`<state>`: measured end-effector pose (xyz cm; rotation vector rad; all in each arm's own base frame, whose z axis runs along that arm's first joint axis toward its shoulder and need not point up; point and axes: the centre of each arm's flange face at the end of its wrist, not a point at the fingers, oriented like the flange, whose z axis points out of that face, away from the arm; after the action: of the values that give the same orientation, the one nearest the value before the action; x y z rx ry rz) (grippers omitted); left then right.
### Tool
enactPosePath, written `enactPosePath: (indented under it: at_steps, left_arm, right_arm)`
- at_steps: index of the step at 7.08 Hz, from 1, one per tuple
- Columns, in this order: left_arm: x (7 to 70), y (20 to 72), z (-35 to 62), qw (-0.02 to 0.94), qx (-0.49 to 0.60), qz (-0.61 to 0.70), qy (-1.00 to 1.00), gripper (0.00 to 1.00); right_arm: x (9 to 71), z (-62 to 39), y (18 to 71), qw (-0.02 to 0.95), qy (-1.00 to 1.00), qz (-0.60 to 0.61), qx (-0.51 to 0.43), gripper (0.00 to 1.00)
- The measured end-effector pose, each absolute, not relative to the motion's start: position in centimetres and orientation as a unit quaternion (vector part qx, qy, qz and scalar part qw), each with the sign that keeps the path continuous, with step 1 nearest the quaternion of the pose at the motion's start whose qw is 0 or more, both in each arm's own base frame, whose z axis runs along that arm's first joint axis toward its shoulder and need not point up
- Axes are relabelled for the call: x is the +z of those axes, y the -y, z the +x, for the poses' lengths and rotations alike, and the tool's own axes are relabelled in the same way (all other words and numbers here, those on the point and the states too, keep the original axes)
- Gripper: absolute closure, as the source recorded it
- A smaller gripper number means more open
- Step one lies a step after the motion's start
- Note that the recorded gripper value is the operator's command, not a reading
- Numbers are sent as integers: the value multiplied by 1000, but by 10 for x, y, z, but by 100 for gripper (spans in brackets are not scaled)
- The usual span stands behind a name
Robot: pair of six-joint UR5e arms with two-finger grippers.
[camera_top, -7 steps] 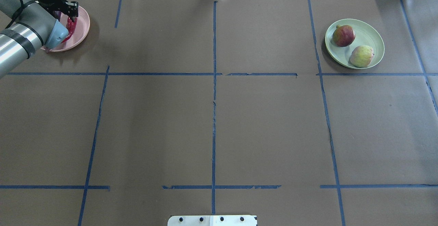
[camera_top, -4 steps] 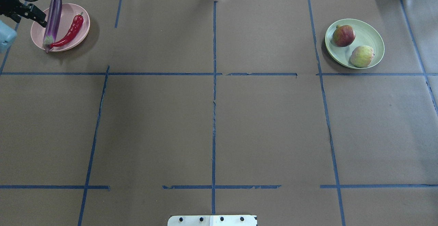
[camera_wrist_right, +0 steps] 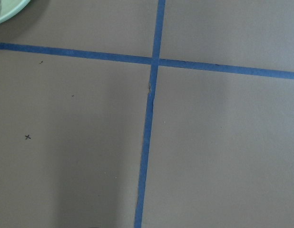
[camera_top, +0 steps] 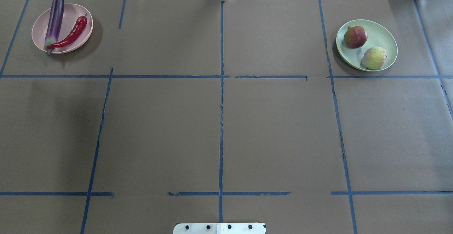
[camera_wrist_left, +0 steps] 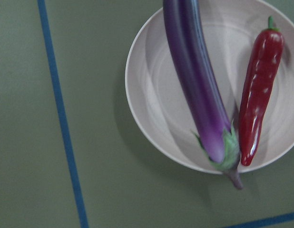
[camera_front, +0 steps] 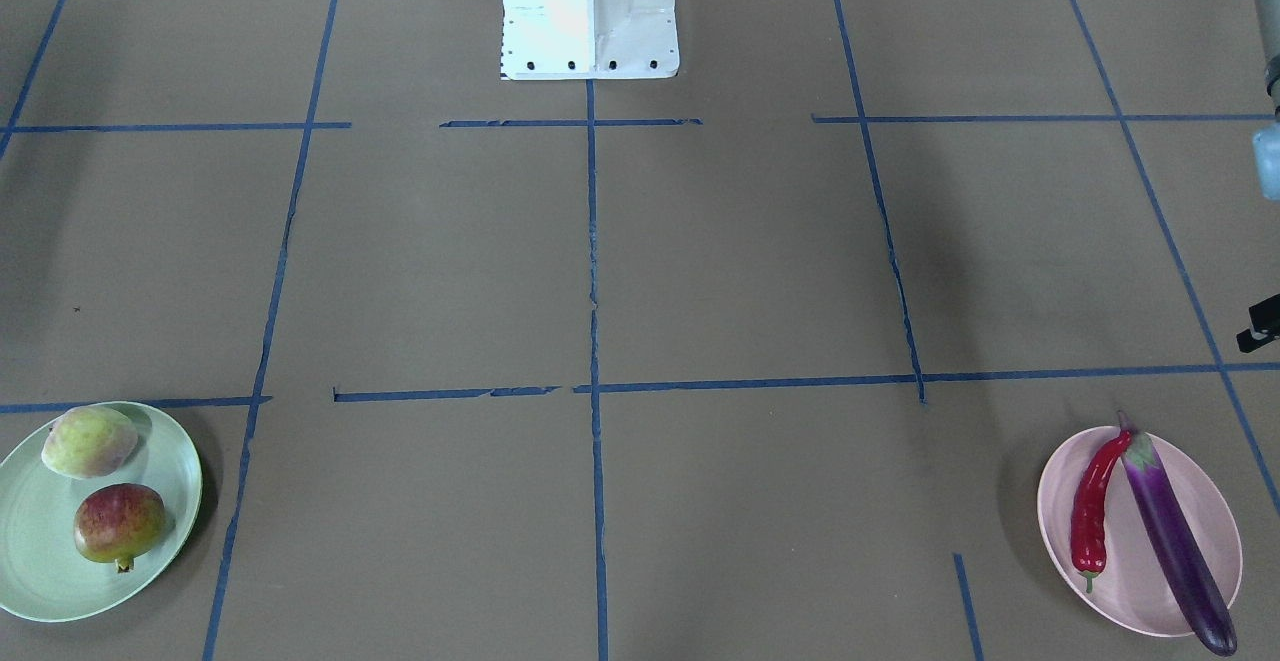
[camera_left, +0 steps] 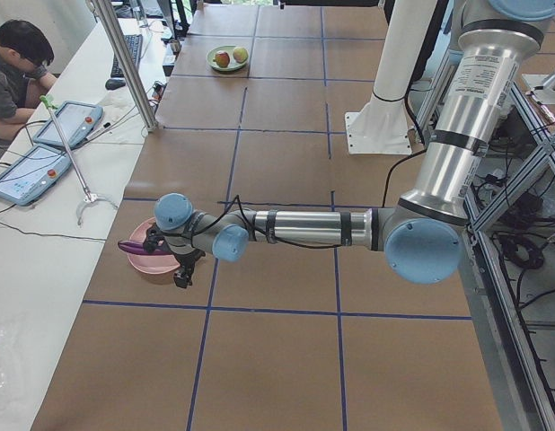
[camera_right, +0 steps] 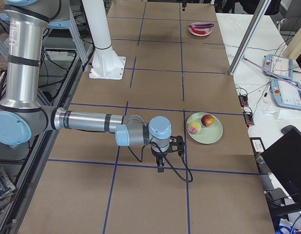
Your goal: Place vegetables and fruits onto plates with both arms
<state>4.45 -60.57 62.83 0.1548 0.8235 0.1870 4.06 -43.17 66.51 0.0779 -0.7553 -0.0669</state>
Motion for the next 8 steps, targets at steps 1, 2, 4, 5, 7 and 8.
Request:
enactPosePath:
  at_steps: [1, 2, 4, 5, 7, 8]
  left_arm:
    - [620, 590, 36, 911, 100, 61, -395, 0]
    - [607, 577, 18, 915, 107, 47, -387, 0]
    - [621, 510, -41, 922, 76, 18, -379, 0]
    - [634, 483, -62, 923, 55, 11, -380, 0]
    - [670, 434, -78, 924, 33, 1, -381, 0]
    - [683, 416, -79, 924, 34, 8, -380, 0]
  right_arm:
    - [665, 41, 432, 928, 369, 38, -32, 0]
    - [666, 41, 431, 928, 369, 37, -32, 0]
    - [666, 41, 428, 929, 367, 37, -31, 0]
    - [667, 43, 425, 929, 367, 35, -29, 0]
    - [669, 50, 413, 929, 369, 25, -12, 0]
    - [666, 53, 408, 930, 368, 17, -5, 0]
